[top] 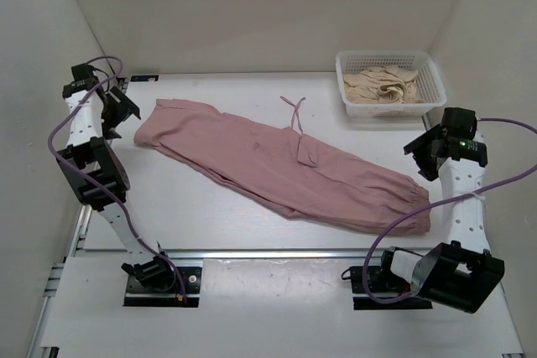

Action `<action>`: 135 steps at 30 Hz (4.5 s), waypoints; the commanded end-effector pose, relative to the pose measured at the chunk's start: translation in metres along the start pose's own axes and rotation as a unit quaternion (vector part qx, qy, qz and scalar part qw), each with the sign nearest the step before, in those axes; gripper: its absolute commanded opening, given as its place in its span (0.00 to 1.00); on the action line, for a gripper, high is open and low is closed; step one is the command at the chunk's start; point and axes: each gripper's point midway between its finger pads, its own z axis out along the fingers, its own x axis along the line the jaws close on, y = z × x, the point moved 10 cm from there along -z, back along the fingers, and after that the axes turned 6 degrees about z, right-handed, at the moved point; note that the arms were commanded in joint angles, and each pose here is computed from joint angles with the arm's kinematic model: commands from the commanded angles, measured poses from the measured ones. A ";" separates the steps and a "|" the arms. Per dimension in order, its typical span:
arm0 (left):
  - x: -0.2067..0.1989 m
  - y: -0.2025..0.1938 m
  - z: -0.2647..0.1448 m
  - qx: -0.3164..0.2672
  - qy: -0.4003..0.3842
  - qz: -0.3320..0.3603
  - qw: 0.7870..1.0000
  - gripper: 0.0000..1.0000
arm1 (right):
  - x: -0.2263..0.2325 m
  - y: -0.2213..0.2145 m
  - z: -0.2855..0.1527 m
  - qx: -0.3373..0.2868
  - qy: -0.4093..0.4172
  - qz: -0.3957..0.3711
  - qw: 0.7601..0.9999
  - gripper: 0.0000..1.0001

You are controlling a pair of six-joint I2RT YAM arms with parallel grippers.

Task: Fold and stack the trousers
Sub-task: Fold the trousers

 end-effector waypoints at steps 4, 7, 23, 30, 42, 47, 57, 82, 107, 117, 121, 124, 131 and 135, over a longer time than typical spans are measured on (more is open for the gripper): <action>-0.016 -0.007 0.047 0.065 -0.031 0.041 0.997 1.00 | 0.012 0.000 0.001 0.011 0.024 -0.048 0.998 0.66; -0.013 -0.007 0.062 0.069 -0.008 0.036 0.997 1.00 | 0.011 -0.002 0.004 0.012 0.023 -0.048 0.998 0.67; -0.018 0.010 0.129 0.067 0.001 -0.011 0.998 0.42 | 0.008 -0.007 0.009 0.034 0.027 -0.072 0.996 0.67; -0.008 0.043 0.091 -0.003 0.027 -0.021 0.999 0.10 | 0.006 -0.010 0.005 0.038 0.030 -0.072 0.996 0.67; -0.027 0.073 -0.050 -0.169 0.017 0.042 0.985 0.10 | 0.007 -0.011 0.005 0.044 0.037 -0.072 0.996 0.68; -0.075 0.038 -0.110 -0.195 -0.052 0.159 0.966 0.10 | 0.004 -0.013 -0.001 0.043 0.044 -0.072 0.996 0.68; -0.113 -0.152 -0.115 -0.044 -0.089 0.315 0.944 0.26 | -0.005 -0.022 -0.002 0.048 0.046 -0.076 0.995 0.68; -0.224 -0.202 -0.035 -0.014 0.053 0.386 0.921 0.90 | -0.012 -0.033 0.002 0.068 0.060 -0.085 0.992 0.69; -0.202 -0.228 0.028 0.016 0.168 0.424 0.890 0.36 | -0.010 -0.030 0.007 0.072 0.058 -0.099 0.991 0.70; -0.191 -0.159 -0.081 -0.051 0.080 0.409 0.908 0.10 | -0.010 -0.030 0.000 0.064 0.071 -0.099 0.991 0.70; -0.183 -0.146 -0.108 -0.059 0.029 0.401 0.914 0.10 | -0.010 -0.030 -0.002 0.060 0.074 -0.099 0.991 0.70; -0.184 -0.146 -0.120 -0.063 -0.005 0.400 0.914 0.10 | -0.010 -0.030 -0.002 0.060 0.074 -0.099 0.991 0.70; -0.192 -0.152 -0.136 -0.066 -0.070 0.411 0.907 0.10 | -0.010 -0.031 -0.002 0.063 0.077 -0.099 0.990 0.70; -0.196 -0.158 -0.137 -0.054 -0.091 0.420 0.901 0.10 | -0.010 -0.031 -0.002 0.063 0.077 -0.099 0.990 0.70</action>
